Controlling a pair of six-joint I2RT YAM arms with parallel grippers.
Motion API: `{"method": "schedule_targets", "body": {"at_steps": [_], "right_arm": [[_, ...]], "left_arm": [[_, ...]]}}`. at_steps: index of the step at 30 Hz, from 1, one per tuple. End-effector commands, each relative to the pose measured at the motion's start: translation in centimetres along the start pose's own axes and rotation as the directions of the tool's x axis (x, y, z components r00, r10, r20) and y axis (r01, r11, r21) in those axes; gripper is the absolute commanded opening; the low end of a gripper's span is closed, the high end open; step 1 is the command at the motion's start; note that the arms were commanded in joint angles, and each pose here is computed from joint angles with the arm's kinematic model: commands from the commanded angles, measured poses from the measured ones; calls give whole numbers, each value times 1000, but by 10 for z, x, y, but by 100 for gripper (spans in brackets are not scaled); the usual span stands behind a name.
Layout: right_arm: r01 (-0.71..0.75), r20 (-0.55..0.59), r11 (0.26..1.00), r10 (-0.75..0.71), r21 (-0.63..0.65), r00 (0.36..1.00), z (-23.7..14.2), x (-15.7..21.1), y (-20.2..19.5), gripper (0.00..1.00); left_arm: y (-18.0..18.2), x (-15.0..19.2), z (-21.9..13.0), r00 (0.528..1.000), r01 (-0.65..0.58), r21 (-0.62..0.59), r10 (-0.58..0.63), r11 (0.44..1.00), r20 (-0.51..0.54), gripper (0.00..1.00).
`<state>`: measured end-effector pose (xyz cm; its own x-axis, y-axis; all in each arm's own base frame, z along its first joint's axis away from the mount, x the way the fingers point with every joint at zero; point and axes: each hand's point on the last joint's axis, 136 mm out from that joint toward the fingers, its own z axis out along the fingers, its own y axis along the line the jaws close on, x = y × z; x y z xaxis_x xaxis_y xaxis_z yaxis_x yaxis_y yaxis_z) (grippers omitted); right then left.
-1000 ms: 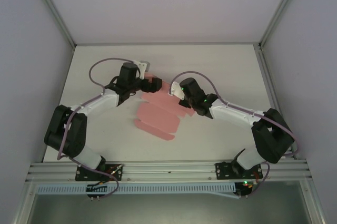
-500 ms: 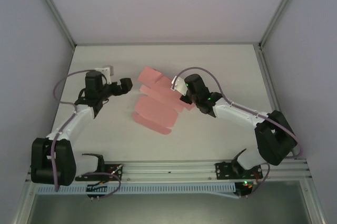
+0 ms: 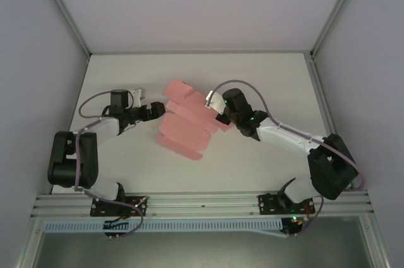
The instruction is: Assemble paper box
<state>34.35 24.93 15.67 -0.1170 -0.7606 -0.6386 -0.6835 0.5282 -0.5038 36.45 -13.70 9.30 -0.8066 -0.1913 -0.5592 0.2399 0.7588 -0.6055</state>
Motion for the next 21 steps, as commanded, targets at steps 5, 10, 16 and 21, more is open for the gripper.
{"method": "schedule_targets", "body": {"at_steps": [5,10,16,21], "right_arm": [[-33,32,999,34,-21,999,-3,-7,0,4],[-34,26,999,34,-23,999,-3,-6,1,4],[-39,31,999,39,-25,999,-4,-6,2,4],[-30,11,1000,31,-9,999,-2,0,0,4]], "left_arm": [[-55,-1,15,981,-192,199,196,961,-2,100],[-67,5,25,971,-230,211,239,950,-18,100],[-52,15,47,950,-302,-4,300,953,-85,100],[-62,16,44,932,-360,-51,357,932,-66,100]]}}
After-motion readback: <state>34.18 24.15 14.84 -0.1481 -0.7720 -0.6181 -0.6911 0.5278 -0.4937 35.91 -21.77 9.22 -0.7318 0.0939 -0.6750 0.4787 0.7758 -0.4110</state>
